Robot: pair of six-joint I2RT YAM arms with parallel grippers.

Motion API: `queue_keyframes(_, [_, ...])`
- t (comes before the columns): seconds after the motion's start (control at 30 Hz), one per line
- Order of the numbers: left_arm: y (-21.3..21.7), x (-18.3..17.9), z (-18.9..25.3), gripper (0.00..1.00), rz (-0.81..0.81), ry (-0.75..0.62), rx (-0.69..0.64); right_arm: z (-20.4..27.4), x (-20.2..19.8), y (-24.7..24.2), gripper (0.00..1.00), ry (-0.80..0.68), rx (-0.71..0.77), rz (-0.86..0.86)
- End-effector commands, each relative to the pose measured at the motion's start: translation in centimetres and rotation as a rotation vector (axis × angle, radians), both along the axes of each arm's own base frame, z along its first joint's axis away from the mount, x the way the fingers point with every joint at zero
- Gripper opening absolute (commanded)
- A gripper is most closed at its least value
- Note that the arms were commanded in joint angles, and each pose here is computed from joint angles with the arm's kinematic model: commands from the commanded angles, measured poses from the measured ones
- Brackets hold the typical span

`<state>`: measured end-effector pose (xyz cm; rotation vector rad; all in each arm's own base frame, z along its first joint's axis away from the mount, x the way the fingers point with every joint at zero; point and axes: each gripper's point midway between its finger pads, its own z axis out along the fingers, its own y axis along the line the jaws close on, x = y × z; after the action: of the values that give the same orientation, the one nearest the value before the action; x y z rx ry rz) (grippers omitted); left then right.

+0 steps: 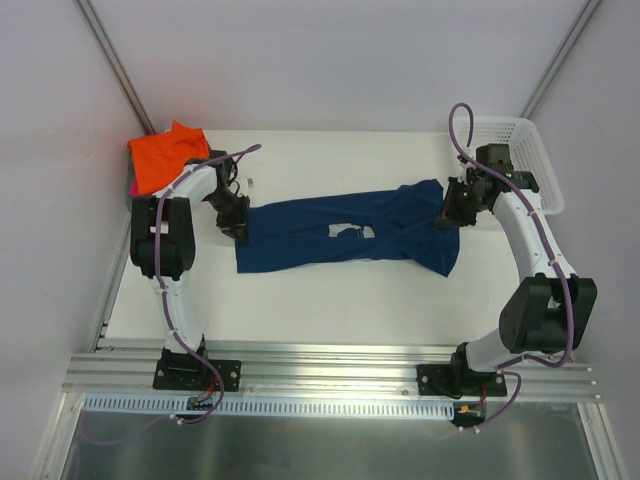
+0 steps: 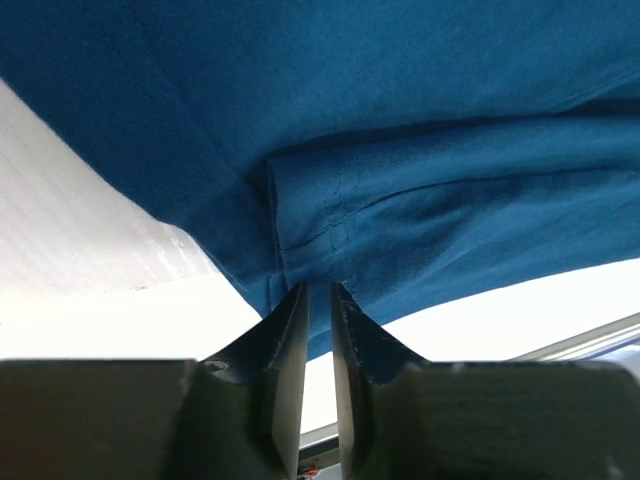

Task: Fold and stack the t-shirts
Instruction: Fold the other side of the tshirt into a rectangle

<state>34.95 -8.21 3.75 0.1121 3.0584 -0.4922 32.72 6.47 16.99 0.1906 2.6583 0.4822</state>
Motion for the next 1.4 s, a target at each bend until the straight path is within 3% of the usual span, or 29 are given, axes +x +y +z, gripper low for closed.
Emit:
queue_keyframes(0.0, [-0.2,-0.7,0.4,0.14,-0.012,0.016,-0.037,1.6,1.0,-0.1,0.0,-0.057,0.01,-0.012])
queue_keyframes(0.03, [-0.3,-0.8,0.4,0.14,-0.011,0.016,-0.042,1.6,1.1,-0.1,0.0,-0.058,0.01,-0.013])
queue_keyframes(0.13, [-0.4,-1.2,0.5,0.0,-0.014,0.02,-0.049,1.5,1.0,0.0,0.0,-0.056,0.012,-0.014])
queue_keyframes(0.4, [0.5,-1.4,1.7,0.0,-0.005,-0.021,-0.002,1.7,1.1,-0.1,0.0,-0.062,0.011,-0.016])
queue_keyframes(0.47, [1.2,-1.6,1.8,0.37,0.007,-0.028,0.039,1.7,1.1,-0.1,0.01,-0.065,0.012,-0.015])
queue_keyframes(0.53, [1.7,-1.6,1.9,0.54,0.017,-0.037,0.055,1.6,1.0,-0.1,0.0,-0.063,0.015,-0.016])
queue_keyframes(0.97, [0.9,-1.7,1.1,0.53,0.022,0.0,-0.011,1.5,0.9,0.0,0.0,-0.06,0.015,-0.015])
queue_keyframes(1.2, [0.0,-1.3,1.0,0.47,0.004,0.006,-0.038,1.4,1.1,-0.9,0.0,-0.061,0.007,-0.036])
queue_keyframes(1.3, [-0.2,-1.6,0.9,0.41,0.0,0.012,-0.047,1.2,1.1,-0.9,0.0,-0.058,0.006,-0.037])
queue_keyframes(1.33, [-0.3,-1.7,0.9,0.32,-0.003,0.015,-0.054,1.2,1.2,-0.9,0.0,-0.058,0.006,-0.037])
queue_keyframes(1.37, [-0.3,-1.7,1.0,0.29,-0.004,0.013,-0.059,1.2,1.2,-0.9,0.0,-0.057,0.006,-0.037])
